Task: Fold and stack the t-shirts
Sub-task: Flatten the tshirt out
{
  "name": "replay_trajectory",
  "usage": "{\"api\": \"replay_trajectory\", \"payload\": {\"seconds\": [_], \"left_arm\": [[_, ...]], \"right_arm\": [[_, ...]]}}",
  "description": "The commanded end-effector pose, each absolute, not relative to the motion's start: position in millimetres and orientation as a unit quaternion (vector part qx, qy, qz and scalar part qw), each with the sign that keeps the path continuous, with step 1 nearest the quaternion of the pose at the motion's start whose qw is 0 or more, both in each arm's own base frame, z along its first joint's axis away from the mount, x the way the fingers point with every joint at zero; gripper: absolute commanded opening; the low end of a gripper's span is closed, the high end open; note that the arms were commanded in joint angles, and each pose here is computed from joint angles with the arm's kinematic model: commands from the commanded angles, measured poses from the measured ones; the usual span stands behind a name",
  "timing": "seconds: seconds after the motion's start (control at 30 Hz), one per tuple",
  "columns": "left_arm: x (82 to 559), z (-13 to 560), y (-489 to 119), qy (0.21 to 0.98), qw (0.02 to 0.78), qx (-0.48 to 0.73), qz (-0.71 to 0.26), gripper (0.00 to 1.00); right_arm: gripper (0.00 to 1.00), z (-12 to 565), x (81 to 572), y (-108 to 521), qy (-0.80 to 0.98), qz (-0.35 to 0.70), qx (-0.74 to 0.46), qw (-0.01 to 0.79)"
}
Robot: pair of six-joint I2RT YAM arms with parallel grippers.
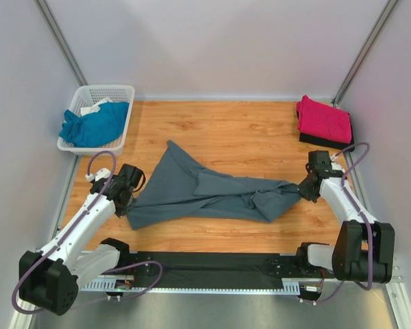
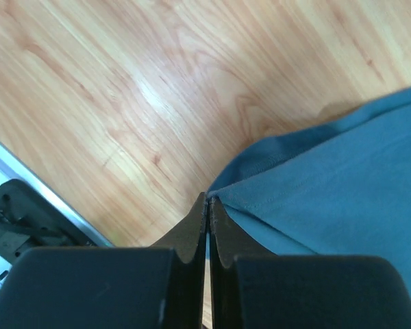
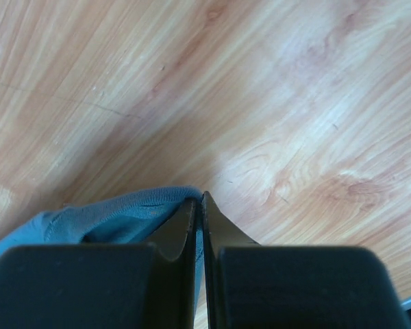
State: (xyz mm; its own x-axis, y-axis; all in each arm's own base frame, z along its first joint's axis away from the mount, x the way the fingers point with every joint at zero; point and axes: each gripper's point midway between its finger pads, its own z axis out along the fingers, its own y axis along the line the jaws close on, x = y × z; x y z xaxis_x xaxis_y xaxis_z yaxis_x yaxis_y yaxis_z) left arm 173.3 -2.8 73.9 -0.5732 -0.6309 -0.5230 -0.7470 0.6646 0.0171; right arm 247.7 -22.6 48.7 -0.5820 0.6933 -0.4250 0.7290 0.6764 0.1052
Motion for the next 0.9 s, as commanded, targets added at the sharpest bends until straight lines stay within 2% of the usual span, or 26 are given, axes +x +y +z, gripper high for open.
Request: {"api": "replay_trajectory", "payload": {"seconds": [0.0, 0.23, 0.5, 0.57, 0.63, 0.67, 0.7, 0.73, 0.77, 0.8, 0.87], "left_arm": [[170.6, 112.4, 22.1, 0.842, 0.299, -0.423, 0.153, 0.00], [156.8, 153.1, 43.5, 0.805, 0.349, -0.450, 0.166, 0.00], [145.7, 110.7, 23.4, 0.849, 0.289, -0.421, 0.135, 0.00], [143.1, 99.2, 19.8, 0.856, 0.278, -0.416, 0.130, 0.00], [144.6, 99.2, 18.2, 0.860, 0.278, -0.409, 0.126, 0.00], [150.8, 103.9, 16.0, 0.865, 0.286, -0.395, 0.119, 0.05], [154.9, 106.1, 11.9, 0.870, 0.288, -0.385, 0.108, 0.30], [160.7, 110.0, 8.3, 0.876, 0.295, -0.370, 0.097, 0.45], [172.6, 120.1, 2.9, 0.875, 0.313, -0.362, 0.078, 0.67], [176.9, 124.6, -0.4, 0.882, 0.317, -0.342, 0.070, 0.95], [196.5, 145.4, -7.8, 0.876, 0.350, -0.328, 0.044, 0.99]], "right_arm": [[0.00, 61.6, 249.9, -43.2, 0.859, -0.043, 0.441, 0.257], [0.00, 66.1, 250.8, -52.8, 0.857, -0.050, 0.438, 0.268], [0.00, 44.3, 263.5, -36.0, 0.877, -0.007, 0.426, 0.222], [0.06, 43.5, 262.3, -35.7, 0.879, -0.008, 0.424, 0.216], [0.27, 52.2, 264.1, -33.7, 0.878, 0.002, 0.420, 0.230], [0.42, 57.2, 265.6, -33.3, 0.878, 0.006, 0.416, 0.237], [0.76, 66.5, 267.4, -32.8, 0.877, 0.011, 0.414, 0.245], [0.85, 76.5, 270.6, -32.8, 0.876, 0.014, 0.410, 0.255], [0.92, 90.6, 273.1, -33.7, 0.875, 0.016, 0.401, 0.271], [0.99, 111.4, 280.5, -33.3, 0.874, 0.021, 0.390, 0.290], [1.00, 141.0, 287.8, -31.4, 0.871, 0.029, 0.369, 0.324]]}}
